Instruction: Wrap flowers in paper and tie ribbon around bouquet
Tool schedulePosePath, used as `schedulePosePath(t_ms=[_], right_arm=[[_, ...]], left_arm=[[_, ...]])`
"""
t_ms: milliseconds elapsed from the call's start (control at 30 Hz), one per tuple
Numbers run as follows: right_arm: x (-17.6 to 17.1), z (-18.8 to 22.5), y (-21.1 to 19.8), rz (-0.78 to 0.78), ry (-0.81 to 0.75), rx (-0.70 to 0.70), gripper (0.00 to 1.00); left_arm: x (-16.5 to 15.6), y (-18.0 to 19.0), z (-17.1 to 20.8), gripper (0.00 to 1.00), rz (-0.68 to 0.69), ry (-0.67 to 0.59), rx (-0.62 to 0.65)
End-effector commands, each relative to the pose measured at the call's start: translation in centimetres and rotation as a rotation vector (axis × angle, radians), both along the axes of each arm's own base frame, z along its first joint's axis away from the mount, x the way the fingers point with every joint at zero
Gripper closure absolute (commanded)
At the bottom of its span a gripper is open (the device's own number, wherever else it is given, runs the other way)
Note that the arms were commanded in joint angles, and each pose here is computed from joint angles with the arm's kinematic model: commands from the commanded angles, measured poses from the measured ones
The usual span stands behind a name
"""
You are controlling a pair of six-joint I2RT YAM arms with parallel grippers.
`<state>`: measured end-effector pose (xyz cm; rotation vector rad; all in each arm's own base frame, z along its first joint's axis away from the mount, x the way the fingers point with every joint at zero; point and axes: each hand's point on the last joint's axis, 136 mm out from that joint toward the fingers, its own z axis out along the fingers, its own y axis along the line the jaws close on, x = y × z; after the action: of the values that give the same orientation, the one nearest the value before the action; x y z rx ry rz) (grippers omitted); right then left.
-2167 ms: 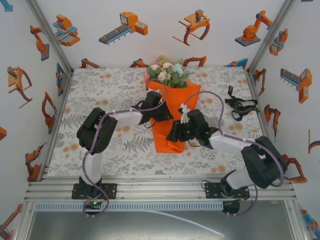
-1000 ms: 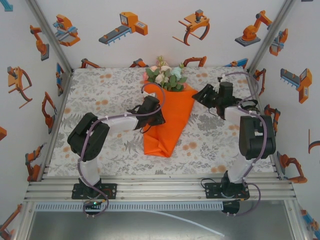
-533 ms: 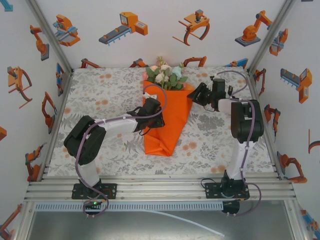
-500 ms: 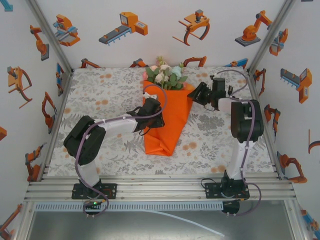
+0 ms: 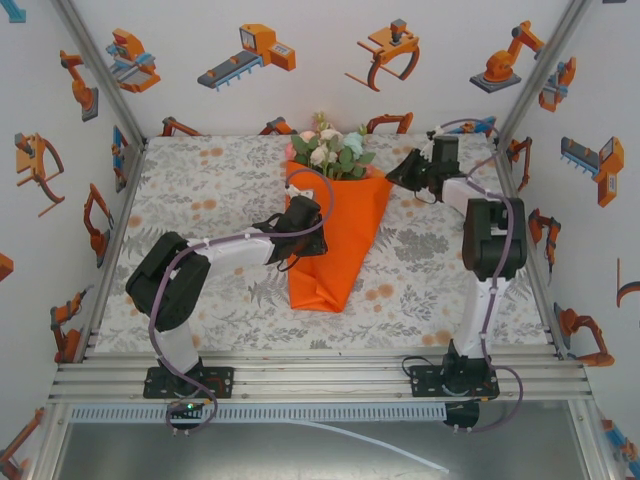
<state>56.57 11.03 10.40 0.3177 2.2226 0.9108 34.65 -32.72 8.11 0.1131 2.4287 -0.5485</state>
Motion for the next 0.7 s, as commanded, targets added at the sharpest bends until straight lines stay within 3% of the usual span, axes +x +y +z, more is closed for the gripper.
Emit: schedulePosePath(t_ms=[0,100,233,400,567,667], right_arm=[[0.9,-2.8,-0.3,-0.033,0.056,0.007,0.76],[1.6,-4.8,-1.4,-0.074,0.1,-0.046,0.74],[3.2,-4.6,-2.4,-0.082,0.093,-0.066,0.72],[3.8,1.5,-2.1,-0.032,0.02,-0.082,0.68],[-1.0,7.5,-0.9,-0.008,-0.043,-0.046,0.65],[-5.7,7.1,0.6,-0.01,-0.045,-0.012,0.62]], left_arm=[[-0.5,-0.1,0.5,0.63,-0.014,-0.013,0.009],[-0.4,0.1,0.4,0.62,-0.009,-0.014,0.015],[-0.7,0.2,0.2,0.62,-0.014,-0.01,0.019],[-0.8,0.3,1.4,0.62,-0.03,-0.034,0.013],[-0.9,-1.2,5.7,0.58,-0.09,-0.096,-0.059],[-0.9,-1.4,7.7,0.57,-0.094,-0.129,-0.069]])
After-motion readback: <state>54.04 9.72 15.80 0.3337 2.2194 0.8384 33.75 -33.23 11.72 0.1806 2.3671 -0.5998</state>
